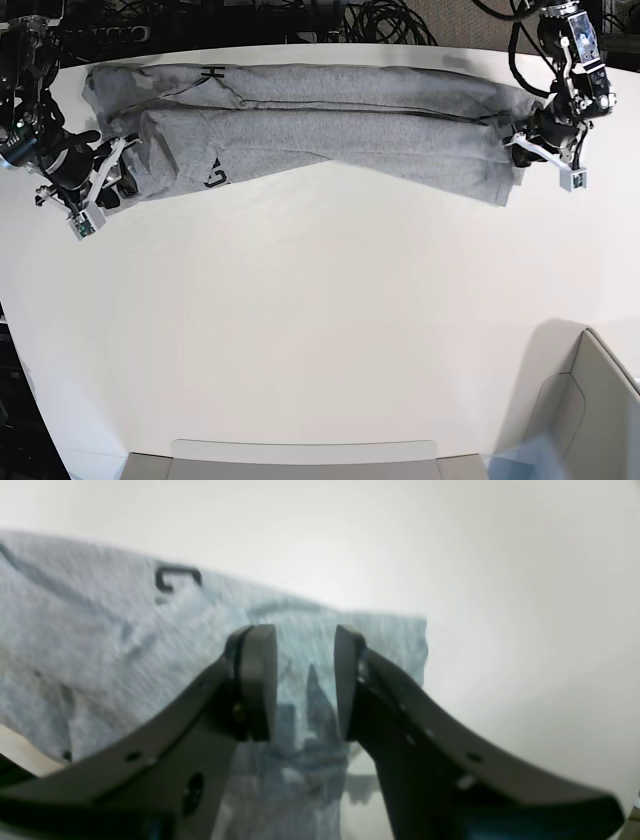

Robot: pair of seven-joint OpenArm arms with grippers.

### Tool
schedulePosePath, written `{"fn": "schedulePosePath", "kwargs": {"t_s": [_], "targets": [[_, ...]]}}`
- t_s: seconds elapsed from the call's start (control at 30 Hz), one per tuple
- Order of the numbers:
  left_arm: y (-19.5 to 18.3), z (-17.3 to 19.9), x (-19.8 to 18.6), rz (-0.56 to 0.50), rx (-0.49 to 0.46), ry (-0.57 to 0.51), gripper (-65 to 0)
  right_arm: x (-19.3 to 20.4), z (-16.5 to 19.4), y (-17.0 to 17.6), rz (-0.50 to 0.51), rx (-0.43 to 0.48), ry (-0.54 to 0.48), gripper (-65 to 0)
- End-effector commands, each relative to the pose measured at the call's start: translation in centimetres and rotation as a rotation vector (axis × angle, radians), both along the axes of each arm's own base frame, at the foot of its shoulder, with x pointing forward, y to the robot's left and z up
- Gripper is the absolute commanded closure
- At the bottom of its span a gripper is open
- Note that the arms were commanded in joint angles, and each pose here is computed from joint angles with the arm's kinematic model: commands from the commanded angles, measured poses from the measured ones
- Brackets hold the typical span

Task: Fold the T-shirt properly
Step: 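Adjust both grippers' grip on the folded strip's ends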

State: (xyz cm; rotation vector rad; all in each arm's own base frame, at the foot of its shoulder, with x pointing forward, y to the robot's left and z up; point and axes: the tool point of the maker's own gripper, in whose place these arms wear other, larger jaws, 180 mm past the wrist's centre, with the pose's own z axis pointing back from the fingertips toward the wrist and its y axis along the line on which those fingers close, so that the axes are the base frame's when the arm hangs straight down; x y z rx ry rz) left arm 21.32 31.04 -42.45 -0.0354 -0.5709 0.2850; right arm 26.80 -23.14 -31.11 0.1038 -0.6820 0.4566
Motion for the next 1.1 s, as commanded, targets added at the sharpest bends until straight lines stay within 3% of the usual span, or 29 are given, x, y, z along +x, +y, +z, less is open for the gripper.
{"fn": "schedulePosePath", "kwargs": {"t_s": [0.0,0.1,0.13,0.23,0.43,0.5,0.6,0.63,0.73,1.07], "targets": [[0.8,0.4,0.1,-0.003,0.028,0.003,-23.4,0.6,0.8,-0.8,-0.004,-0.016,-0.026,-19.9],[0.5,-1.2,-1.3,-0.008,0.007,0.058,-23.4,0.9,0.7,-0.9,-0.010,-0.011,-0.026,-19.9],[-0.2,-1.8,-2.4,-0.056,0.009,0.093,-23.4,0.9,0.7,-1.0,-0.011,-0.010,-0.025,-19.9],[-4.6,-3.3,-4.3,-0.327,-0.014,0.172,-23.3,0.9,0.7,-1.0,-0.012,-0.013,-0.026,-19.9],[-5.0,-4.3,-5.6,-0.347,-0.031,0.229,-23.0,0.9,0.7,-0.9,-0.013,-0.009,-0.026,-19.9],[-5.7,-4.2,-5.5,-0.393,-0.060,0.214,-18.1,0.9,0.7,-0.8,-0.014,-0.006,-0.026,-19.9],[-6.4,-4.7,-6.0,-0.476,-0.093,0.213,0.0,0.9,0.7,-0.8,-0.014,-0.006,-0.026,-19.9],[-6.5,-4.9,-5.9,-0.489,-0.103,0.210,0.0,0.9,0.7,-0.9,-0.015,-0.008,-0.027,-19.9],[-5.8,-5.1,-5.8,-0.494,-0.117,0.206,0.0,1.0,0.8,-1.1,-0.020,-0.009,-0.031,-19.9],[0.2,-1.3,-4.1,-0.288,-0.046,0.074,0.0,1.0,0.8,-1.1,-0.020,-0.009,-0.031,-19.9]]}}
